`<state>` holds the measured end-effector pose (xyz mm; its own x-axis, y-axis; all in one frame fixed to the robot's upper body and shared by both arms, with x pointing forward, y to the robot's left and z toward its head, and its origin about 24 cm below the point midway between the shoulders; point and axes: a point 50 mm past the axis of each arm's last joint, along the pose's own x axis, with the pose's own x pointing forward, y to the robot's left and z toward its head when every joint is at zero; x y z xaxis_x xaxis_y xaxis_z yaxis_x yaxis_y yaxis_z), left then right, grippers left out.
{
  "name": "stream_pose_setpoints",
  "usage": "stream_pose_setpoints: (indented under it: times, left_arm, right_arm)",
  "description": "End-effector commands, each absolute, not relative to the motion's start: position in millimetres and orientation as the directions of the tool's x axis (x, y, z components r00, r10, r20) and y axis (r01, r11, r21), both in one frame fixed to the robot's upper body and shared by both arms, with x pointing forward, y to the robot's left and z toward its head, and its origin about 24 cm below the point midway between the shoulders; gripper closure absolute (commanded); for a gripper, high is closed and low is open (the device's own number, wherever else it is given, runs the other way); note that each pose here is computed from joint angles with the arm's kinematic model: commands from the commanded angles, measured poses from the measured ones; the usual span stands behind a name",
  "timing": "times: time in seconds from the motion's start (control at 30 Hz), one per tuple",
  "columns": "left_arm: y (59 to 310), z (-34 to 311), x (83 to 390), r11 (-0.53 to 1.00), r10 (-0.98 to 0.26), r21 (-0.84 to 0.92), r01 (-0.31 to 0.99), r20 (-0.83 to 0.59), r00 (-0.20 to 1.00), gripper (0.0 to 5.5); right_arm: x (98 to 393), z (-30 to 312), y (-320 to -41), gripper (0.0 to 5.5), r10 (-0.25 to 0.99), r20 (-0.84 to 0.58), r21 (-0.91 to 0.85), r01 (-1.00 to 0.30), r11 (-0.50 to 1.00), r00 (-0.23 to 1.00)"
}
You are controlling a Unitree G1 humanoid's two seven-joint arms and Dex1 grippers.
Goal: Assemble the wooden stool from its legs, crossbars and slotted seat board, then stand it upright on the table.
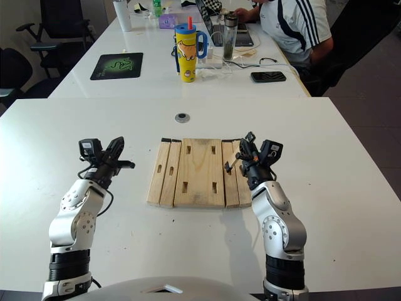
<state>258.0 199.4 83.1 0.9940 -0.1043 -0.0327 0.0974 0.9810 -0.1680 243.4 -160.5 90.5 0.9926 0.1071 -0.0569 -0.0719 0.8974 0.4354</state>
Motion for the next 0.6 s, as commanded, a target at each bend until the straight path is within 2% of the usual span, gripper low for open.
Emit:
stream_pose_setpoints:
  times: [0.03, 0.37, 0.6]
  left_arm:
    - [207, 85, 261, 0.986, -0.076, -0.154, 0.067, -0.05, 0.996, 5.5]
    - [203, 85, 261, 0.983, -0.097, -0.159, 0.088, -0.052, 0.994, 5.5]
    - [199, 83, 259, 0.981, -0.097, -0.172, 0.086, -0.053, 0.994, 5.5]
  right_arm:
    - [238, 82, -163, 5.07, 0.06, -0.085, 0.44, -0.016, 0.898, 0.995]
    - [241, 67, -173, 5.07, -0.026, -0.111, 0.419, 0.07, 0.905, 0.993]
    - [242, 43, -171, 5.07, -0.01, -0.159, 0.285, 0.056, 0.957, 0.987]
